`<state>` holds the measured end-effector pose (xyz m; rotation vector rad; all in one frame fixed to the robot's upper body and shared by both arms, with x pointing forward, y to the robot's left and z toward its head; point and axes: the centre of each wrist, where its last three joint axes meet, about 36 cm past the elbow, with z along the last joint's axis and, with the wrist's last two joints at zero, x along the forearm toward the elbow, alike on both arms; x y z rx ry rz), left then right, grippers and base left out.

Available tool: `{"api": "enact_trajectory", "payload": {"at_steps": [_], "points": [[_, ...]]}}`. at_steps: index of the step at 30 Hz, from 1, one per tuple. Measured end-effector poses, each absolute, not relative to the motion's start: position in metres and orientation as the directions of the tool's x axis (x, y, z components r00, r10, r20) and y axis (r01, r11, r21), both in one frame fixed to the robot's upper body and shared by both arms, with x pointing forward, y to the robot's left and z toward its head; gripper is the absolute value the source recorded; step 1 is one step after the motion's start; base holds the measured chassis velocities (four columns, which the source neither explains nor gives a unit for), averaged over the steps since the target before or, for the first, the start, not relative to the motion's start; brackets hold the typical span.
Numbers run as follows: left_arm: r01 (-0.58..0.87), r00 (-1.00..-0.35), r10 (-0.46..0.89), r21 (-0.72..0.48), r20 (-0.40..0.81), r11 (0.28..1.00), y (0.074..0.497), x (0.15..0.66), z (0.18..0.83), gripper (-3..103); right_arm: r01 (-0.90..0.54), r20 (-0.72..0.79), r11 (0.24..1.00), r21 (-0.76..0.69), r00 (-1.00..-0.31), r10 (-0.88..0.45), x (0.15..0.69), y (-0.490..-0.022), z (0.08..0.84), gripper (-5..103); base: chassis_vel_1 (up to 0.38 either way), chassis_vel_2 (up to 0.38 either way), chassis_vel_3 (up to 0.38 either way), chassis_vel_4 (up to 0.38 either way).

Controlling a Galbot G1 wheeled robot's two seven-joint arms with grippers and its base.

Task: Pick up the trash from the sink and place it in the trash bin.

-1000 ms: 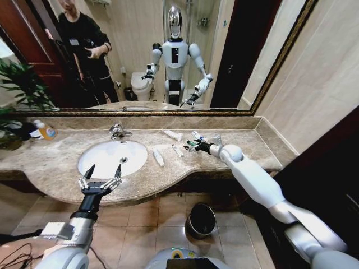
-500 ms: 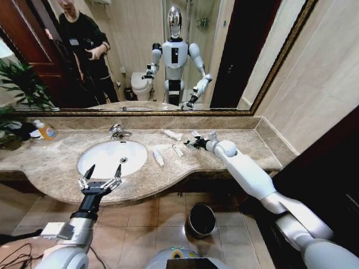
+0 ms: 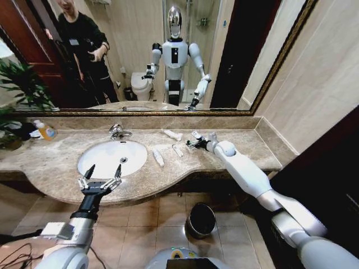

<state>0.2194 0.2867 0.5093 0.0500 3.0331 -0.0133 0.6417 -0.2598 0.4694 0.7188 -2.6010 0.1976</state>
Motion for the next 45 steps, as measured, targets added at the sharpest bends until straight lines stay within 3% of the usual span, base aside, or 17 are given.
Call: {"api": "enact_trajectory", "payload": {"at_steps": [1, 3, 7, 10, 28, 37, 45], "points": [[0.033, -0.994, 0.032, -0.007, -0.108, 0.999, 0.287, 0.219, 0.509, 100, -0.515, 0.443, 0.857, -0.021, -0.773, -0.454, 0.642, -0.259, 0.469, 78, 0.0, 0.0, 0.0, 0.0], [0.033, -0.994, 0.032, -0.007, -0.108, 0.999, 0.287, 0.219, 0.509, 100, -0.512, 0.442, 0.859, -0.02, -0.775, -0.451, 0.642, -0.259, 0.469, 78, 0.0, 0.0, 0.0, 0.0], [0.033, -0.994, 0.032, -0.007, -0.108, 0.999, 0.287, 0.219, 0.509, 100, -0.502, 0.444, 0.865, -0.02, -0.78, -0.442, 0.642, -0.259, 0.467, 57, 0.0, 0.0, 0.0, 0.0], [0.033, -0.994, 0.032, -0.007, -0.108, 0.999, 0.287, 0.219, 0.509, 100, -0.491, 0.451, 0.871, -0.016, -0.781, -0.432, 0.639, -0.263, 0.461, 48, 0.0, 0.0, 0.0, 0.0], [0.033, -0.994, 0.032, -0.007, -0.108, 0.999, 0.287, 0.219, 0.509, 100, -0.469, 0.431, 0.883, -0.01, -0.799, -0.419, 0.62, -0.26, 0.463, 9, 0.0, 0.0, 0.0, 0.0], [0.033, -0.994, 0.032, -0.007, -0.108, 0.999, 0.287, 0.219, 0.509, 100, -0.478, 0.31, 0.878, -0.015, -0.837, -0.451, 0.587, -0.266, 0.498, 9, 0.0, 0.0, 0.0, 0.0], [0.033, -0.994, 0.032, -0.007, -0.108, 0.999, 0.287, 0.219, 0.509, 100, -0.477, 0.161, 0.879, 0.017, -0.866, -0.473, 0.509, -0.3, 0.535, 9, 0.0, 0.0, 0.0, 0.0]]}}
